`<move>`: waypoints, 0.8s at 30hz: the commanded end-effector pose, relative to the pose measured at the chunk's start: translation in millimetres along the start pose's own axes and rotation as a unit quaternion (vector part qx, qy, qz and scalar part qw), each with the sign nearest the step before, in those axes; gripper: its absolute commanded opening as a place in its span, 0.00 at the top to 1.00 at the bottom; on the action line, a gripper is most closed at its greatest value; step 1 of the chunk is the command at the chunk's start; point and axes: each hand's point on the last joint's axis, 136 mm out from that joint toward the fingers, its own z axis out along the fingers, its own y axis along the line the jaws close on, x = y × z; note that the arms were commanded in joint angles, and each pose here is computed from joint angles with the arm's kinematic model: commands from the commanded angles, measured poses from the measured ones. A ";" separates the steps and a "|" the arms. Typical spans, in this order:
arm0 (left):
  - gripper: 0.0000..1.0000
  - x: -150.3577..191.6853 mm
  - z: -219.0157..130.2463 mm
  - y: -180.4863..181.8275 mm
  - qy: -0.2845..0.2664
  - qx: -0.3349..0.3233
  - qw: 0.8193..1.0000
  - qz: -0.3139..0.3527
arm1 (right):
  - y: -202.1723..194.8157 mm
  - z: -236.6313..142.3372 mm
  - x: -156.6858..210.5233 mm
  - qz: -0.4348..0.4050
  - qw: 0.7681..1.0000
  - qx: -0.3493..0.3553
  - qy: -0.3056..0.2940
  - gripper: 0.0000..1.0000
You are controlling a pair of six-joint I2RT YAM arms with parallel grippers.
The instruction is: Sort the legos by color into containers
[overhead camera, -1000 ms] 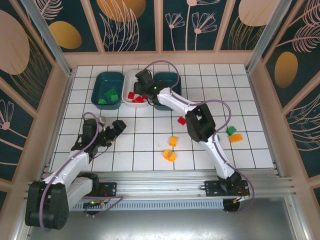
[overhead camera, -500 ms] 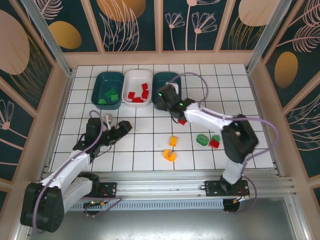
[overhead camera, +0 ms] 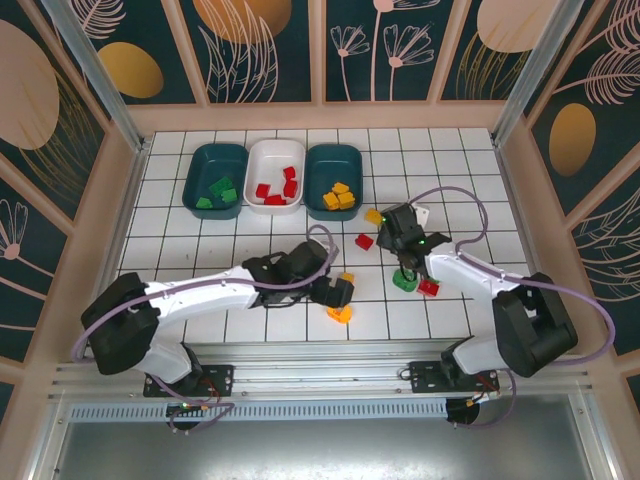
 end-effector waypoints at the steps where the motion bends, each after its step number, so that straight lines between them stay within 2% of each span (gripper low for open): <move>1: 0.01 20.9 2.6 22.1 0.038 -0.081 0.995 0.032 | -21.1 -8.0 -17.4 0.020 0.998 0.033 -0.040 0.30; 7: 0.02 37.5 27.6 -6.7 0.071 -0.099 0.990 0.069 | -32.6 -7.2 -23.4 0.036 0.998 0.032 -0.049 0.28; 14: 0.09 46.0 52.7 -5.7 0.089 -0.109 0.988 0.057 | -33.5 -3.5 -10.5 0.039 0.998 0.017 -0.037 0.29; 18: 0.13 53.3 63.4 5.8 0.102 -0.137 0.984 0.058 | -35.1 -3.8 -7.4 0.036 0.999 0.015 -0.036 0.29; 20: 0.19 54.5 66.6 6.8 0.104 -0.139 0.983 0.058 | -35.6 -4.0 -6.9 0.037 0.999 0.013 -0.037 0.29; 23: 0.36 53.2 67.2 5.0 0.102 -0.137 0.984 0.059 | -34.7 -4.4 -6.4 0.037 0.999 0.009 -0.037 0.29; 24: 0.37 52.9 66.8 4.8 0.102 -0.136 0.984 0.059 | -35.5 -3.9 -5.7 0.037 0.999 0.009 -0.036 0.30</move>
